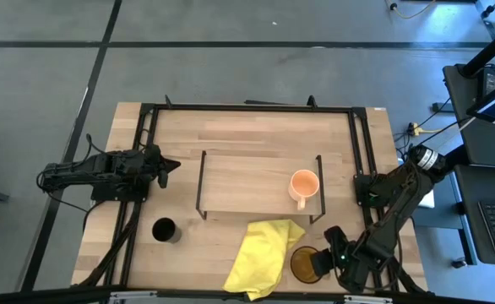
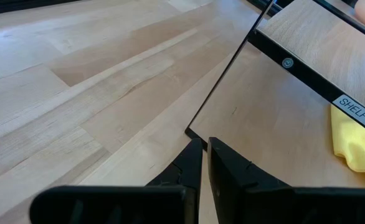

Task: Stack small to large cups/mugs on shelf
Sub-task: Put the yellow mug on the shelf

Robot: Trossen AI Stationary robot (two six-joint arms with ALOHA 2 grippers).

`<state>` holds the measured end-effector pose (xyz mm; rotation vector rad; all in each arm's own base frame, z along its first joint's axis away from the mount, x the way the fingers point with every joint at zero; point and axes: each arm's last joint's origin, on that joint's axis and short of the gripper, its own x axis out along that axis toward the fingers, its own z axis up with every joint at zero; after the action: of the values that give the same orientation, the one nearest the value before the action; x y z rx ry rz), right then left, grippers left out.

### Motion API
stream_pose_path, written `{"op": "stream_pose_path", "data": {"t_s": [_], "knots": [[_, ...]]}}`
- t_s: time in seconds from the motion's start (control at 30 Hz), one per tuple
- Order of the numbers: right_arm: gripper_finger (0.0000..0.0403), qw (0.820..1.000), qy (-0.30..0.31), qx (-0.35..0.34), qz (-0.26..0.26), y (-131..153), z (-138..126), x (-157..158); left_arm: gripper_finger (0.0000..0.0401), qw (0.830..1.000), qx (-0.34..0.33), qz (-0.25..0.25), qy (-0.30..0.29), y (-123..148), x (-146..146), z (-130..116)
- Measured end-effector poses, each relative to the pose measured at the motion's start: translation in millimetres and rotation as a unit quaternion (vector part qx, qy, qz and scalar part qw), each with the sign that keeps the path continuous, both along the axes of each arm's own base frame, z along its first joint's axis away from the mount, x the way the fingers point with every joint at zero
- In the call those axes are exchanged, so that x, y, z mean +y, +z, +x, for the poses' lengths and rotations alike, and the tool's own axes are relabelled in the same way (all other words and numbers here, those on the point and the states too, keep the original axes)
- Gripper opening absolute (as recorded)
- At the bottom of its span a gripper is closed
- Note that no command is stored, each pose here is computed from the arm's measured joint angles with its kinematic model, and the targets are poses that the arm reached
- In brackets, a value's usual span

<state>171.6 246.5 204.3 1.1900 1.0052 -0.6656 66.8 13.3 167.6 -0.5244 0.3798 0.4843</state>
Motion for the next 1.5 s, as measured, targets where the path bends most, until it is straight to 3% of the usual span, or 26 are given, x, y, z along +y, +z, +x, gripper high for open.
{"op": "stream_pose_path", "data": {"t_s": [0.53,0.73,1.0,1.3,1.5], "knots": [[0.0021,0.999,-0.038,-0.027,0.000,1.1,14.8,-8.1,0.0021,1.000,0.000,0.000,0.000,0.1,0.0,0.0],[0.0022,0.999,-0.035,-0.018,-0.013,14.9,15.0,-6.7,0.0021,1.000,0.000,0.000,0.000,0.0,0.0,0.0],[0.0064,1.000,-0.019,0.007,-0.020,24.5,9.4,-4.3,0.0021,1.000,0.000,0.000,0.000,0.0,0.0,0.0],[0.0029,0.999,-0.006,0.038,-0.004,15.3,9.6,3.5,0.0021,1.000,0.000,0.000,0.000,0.1,0.0,0.0],[0.0048,0.999,0.001,0.031,0.014,15.1,9.1,9.2,0.0021,1.000,0.000,0.000,0.000,0.1,0.0,0.0]]}}
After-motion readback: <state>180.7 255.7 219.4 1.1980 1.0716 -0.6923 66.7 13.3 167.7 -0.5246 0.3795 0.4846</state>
